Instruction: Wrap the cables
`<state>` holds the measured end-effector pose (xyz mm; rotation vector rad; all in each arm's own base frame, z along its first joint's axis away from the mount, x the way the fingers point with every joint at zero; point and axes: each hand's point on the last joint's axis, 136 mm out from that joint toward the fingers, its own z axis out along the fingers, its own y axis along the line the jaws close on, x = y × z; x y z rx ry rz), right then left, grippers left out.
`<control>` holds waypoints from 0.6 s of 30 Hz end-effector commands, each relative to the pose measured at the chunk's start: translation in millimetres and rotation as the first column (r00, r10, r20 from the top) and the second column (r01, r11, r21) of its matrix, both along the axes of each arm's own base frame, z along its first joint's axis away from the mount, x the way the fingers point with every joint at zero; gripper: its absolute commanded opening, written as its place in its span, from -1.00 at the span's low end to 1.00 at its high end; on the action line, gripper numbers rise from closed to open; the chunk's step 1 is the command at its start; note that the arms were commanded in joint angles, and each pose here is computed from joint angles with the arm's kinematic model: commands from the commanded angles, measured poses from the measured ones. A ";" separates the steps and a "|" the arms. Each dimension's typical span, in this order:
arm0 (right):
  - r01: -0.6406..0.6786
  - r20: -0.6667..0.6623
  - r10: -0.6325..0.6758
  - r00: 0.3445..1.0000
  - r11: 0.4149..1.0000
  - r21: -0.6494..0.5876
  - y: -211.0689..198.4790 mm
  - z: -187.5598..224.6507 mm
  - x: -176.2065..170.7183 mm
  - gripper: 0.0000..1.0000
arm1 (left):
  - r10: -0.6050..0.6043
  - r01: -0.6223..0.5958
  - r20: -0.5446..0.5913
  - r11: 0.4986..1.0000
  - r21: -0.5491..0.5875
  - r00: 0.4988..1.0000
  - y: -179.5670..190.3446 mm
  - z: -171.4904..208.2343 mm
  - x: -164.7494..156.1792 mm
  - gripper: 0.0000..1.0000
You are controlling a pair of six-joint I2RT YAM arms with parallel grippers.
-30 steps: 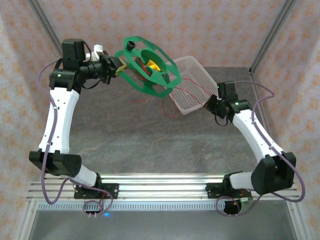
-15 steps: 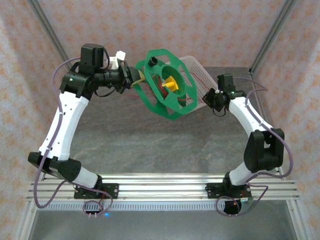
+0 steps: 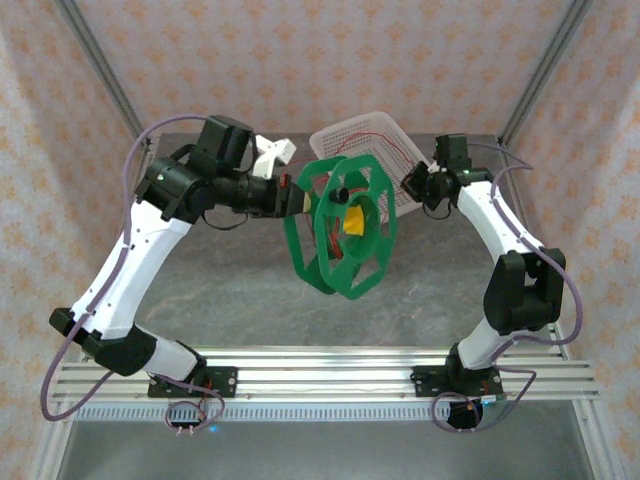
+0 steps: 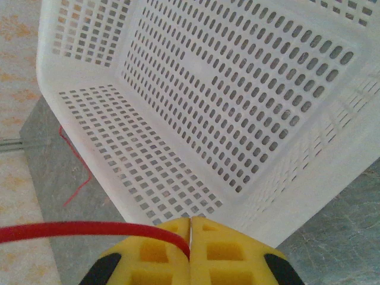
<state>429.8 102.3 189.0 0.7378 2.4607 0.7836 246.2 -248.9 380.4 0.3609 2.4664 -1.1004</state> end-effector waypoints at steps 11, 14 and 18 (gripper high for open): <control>0.017 0.205 -0.074 0.976 0.963 0.271 16.1 101.0 44.5 -1.00 | -0.131 0.108 0.048 0.937 0.333 0.990 -0.8 -59.4 -21.4 -1.00; -0.057 0.275 -0.044 0.960 0.935 0.349 35.6 132.1 38.0 -1.00 | -0.108 0.078 0.045 0.899 0.432 0.993 8.0 -77.4 -10.1 -1.00; -0.154 0.360 0.010 0.933 0.915 0.374 61.6 167.4 20.4 -1.00 | -0.105 0.073 0.038 0.867 0.494 0.994 11.0 -93.7 -0.6 -1.00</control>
